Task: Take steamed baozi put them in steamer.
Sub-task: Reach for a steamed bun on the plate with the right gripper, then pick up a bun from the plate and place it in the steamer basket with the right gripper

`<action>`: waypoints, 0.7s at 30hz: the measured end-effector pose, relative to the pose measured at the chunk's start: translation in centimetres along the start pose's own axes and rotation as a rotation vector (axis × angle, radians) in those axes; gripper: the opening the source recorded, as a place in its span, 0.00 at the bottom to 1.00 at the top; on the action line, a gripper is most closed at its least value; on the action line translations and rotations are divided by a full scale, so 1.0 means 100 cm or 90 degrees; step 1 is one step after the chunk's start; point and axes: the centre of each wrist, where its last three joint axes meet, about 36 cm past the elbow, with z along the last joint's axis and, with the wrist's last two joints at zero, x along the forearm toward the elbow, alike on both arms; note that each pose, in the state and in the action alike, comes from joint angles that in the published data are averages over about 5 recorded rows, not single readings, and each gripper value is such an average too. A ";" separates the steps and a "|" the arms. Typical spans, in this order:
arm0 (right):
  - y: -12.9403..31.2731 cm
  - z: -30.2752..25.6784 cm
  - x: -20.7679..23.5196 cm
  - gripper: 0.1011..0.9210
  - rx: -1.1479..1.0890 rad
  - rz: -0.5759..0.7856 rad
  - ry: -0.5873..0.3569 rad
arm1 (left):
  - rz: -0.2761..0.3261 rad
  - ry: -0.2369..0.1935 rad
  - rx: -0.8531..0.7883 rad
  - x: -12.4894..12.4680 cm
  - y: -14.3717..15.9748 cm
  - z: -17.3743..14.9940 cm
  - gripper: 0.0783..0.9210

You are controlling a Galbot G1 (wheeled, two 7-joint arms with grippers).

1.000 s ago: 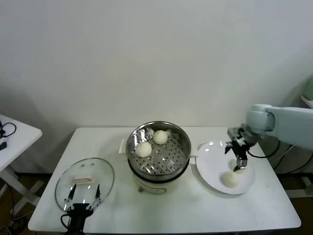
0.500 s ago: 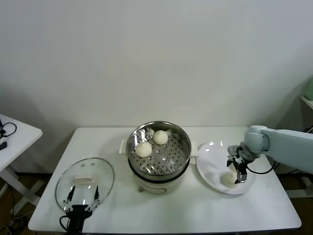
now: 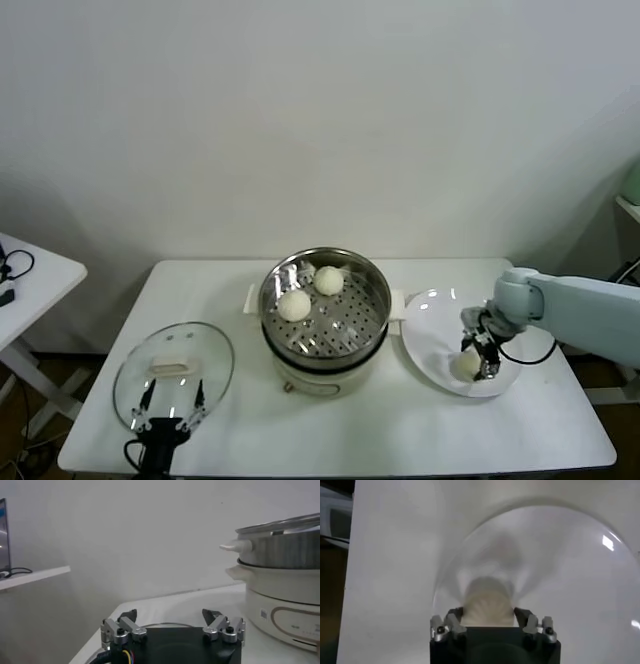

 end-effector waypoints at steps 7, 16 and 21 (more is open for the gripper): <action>0.000 -0.001 0.002 0.57 0.012 0.006 0.003 | 0.002 0.001 0.000 0.000 -0.001 0.000 0.88; -0.008 -0.012 0.037 0.50 0.060 0.009 -0.006 | 0.003 0.003 -0.005 0.001 -0.002 0.001 0.88; -0.019 -0.025 0.090 0.50 0.119 0.027 -0.013 | 0.007 0.001 -0.009 0.001 -0.004 0.000 0.88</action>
